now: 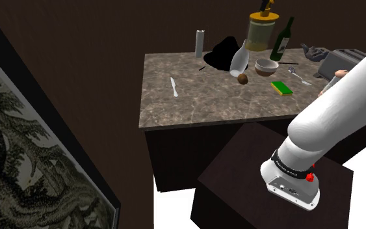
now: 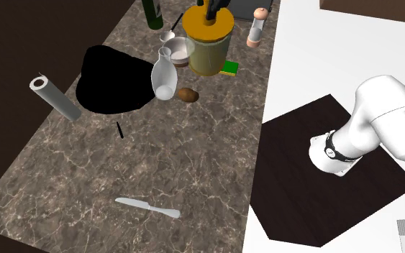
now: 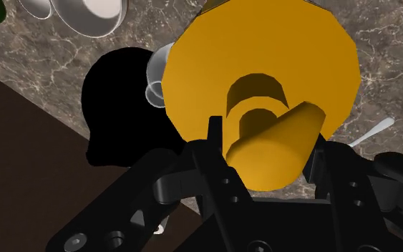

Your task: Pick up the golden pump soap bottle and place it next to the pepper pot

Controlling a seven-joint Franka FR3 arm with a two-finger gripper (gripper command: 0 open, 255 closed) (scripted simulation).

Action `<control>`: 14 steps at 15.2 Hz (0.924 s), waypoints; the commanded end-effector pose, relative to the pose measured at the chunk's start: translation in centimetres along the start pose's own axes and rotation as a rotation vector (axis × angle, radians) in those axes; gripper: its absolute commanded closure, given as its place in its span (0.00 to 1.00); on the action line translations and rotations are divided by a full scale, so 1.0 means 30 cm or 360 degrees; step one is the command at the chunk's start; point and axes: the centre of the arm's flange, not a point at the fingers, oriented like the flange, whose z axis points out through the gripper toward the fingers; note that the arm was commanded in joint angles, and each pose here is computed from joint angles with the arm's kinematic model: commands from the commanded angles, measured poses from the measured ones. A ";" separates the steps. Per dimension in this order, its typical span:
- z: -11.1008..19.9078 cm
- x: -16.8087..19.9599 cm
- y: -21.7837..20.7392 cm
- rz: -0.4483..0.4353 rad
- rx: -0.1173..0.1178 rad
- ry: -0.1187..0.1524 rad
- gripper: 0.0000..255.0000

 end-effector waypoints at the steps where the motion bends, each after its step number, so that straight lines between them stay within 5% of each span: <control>1: -0.010 -0.083 0.027 -0.0001 0.0000 0.0001 1.00; 14: -0.072 -0.614 0.232 -0.0001 0.0000 0.0001 1.00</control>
